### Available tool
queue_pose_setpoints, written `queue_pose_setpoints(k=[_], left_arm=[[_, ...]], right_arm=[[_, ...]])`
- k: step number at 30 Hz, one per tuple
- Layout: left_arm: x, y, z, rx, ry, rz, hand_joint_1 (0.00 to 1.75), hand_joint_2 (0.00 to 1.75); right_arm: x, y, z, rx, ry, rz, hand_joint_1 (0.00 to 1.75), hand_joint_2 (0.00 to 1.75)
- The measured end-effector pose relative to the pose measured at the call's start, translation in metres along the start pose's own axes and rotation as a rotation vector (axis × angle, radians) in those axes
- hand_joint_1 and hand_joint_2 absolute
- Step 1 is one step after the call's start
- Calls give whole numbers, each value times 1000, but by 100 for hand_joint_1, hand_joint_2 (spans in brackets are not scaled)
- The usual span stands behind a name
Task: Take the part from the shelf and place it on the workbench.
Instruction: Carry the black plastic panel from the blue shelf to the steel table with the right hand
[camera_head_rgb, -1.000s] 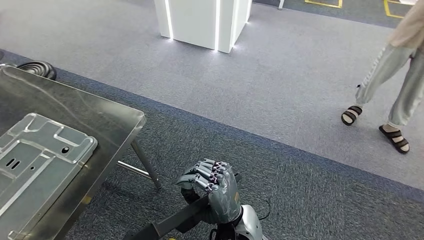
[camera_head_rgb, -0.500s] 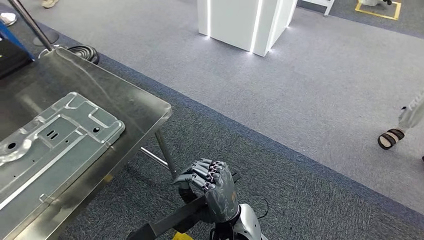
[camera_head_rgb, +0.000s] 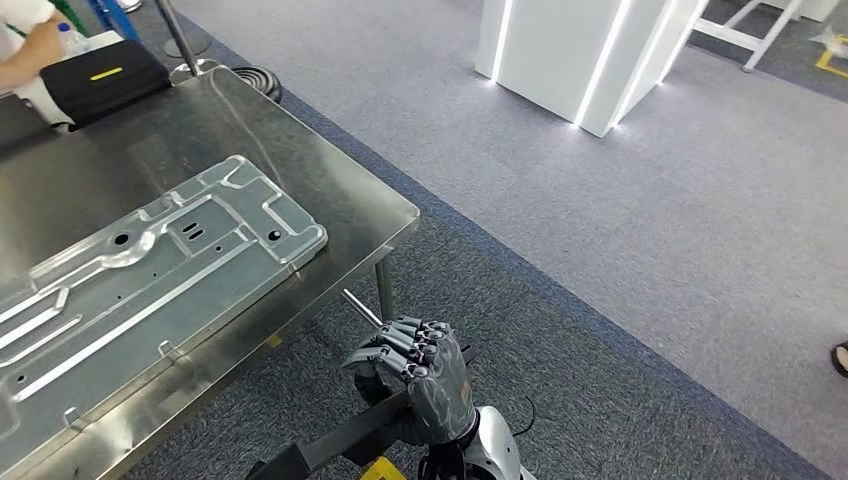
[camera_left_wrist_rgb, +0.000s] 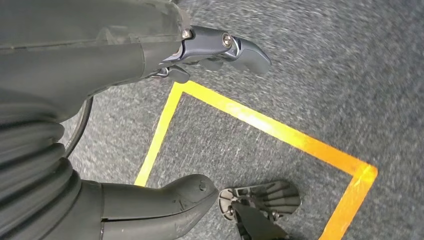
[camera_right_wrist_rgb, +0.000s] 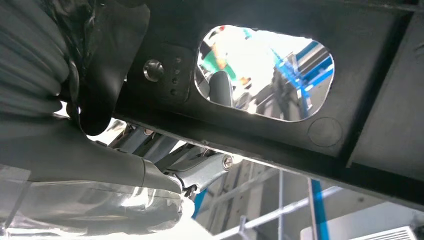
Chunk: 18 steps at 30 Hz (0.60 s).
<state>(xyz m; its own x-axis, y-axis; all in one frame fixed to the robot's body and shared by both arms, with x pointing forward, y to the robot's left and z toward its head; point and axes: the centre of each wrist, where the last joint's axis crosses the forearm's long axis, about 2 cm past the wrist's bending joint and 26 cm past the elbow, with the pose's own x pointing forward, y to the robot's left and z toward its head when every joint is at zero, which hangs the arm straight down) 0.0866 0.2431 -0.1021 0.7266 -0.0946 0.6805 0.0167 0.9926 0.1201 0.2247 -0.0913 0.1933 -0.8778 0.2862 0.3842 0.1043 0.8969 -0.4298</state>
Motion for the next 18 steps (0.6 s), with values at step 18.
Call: queue_pose_setpoints(k=[18], left_arm=[[1, 3, -1, 102, 16, 32, 0, 175]], right_arm=[[1, -1, 0, -7, -9, 13, 175, 175]])
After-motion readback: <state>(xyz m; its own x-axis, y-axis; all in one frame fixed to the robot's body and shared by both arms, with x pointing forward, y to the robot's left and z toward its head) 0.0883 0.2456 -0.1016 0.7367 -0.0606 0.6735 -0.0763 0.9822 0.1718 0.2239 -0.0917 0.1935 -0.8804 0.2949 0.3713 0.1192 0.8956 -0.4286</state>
